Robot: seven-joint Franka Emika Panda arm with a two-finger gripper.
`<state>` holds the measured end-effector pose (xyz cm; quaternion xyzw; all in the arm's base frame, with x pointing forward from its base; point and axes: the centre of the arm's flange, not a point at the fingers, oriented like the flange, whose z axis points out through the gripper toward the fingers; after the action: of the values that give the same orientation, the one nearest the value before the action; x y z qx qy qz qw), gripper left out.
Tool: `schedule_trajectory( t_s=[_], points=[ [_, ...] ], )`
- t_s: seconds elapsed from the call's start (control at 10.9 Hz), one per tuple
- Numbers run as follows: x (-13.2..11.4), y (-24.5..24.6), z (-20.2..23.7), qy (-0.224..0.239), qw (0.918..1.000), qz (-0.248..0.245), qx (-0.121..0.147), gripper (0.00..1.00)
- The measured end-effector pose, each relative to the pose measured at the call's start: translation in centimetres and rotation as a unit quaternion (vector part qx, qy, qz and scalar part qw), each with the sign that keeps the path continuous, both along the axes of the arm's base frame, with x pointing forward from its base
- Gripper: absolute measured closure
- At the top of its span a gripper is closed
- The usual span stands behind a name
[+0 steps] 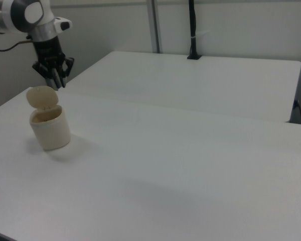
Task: Close the trash bin
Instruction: 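Move the gripper over the cream bin toward its raised lid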
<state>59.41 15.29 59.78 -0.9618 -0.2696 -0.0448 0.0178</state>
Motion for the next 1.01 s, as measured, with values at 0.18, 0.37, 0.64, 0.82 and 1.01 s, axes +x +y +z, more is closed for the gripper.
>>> schedule_trajectory(
  t_s=[0.18, 0.37, 0.64, 0.82, 1.01],
  points=[
    [1.0, 4.6, -0.1, -0.049, 0.9983, 0.029, 0.013, 0.83],
    [1.6, 8.5, -0.1, -0.083, 0.9952, 0.043, 0.026, 0.85],
    [1.0, 14.2, 0.0, -0.105, 0.9920, 0.053, 0.044, 0.87],
    [0.7, 18.2, -1.1, -0.117, 0.9899, 0.053, 0.058, 0.87],
    [1.2, 20.3, -3.2, -0.118, 0.9899, 0.053, 0.057, 0.89]
  ],
)
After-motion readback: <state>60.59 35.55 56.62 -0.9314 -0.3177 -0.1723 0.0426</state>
